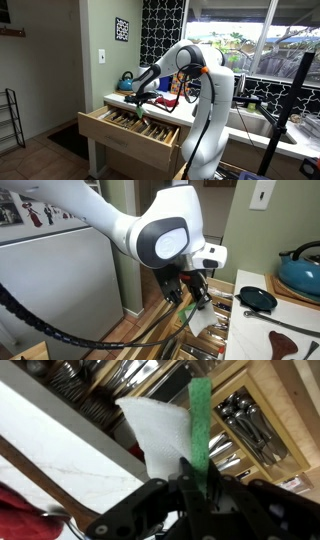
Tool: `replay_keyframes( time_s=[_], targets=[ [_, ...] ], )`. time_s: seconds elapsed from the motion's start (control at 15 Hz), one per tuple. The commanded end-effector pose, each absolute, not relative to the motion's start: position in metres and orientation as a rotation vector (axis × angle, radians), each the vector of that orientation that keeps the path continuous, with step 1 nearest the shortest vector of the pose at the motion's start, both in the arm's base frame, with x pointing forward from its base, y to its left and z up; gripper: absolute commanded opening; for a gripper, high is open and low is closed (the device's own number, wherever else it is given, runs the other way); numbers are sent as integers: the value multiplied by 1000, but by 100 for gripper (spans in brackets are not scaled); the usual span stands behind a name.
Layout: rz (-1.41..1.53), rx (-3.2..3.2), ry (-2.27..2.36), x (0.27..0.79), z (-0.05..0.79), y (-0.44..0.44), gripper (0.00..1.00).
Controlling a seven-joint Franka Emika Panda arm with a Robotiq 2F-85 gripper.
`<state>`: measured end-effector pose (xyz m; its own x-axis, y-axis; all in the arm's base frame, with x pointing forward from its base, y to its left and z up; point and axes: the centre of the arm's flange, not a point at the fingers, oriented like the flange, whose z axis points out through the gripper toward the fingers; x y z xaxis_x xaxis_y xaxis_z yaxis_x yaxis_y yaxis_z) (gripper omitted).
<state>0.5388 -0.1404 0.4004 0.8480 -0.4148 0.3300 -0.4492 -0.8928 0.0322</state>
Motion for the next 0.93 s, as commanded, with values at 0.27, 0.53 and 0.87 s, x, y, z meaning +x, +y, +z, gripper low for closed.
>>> replay_keyframes(
  time_s=[0.27,0.53,0.87],
  targets=[
    [436,3010,-1068,534,367,-169,4],
    [391,2864,-1353,541,343,-198,4],
    [340,2814,-1447,554,315,-220,4]
  ],
)
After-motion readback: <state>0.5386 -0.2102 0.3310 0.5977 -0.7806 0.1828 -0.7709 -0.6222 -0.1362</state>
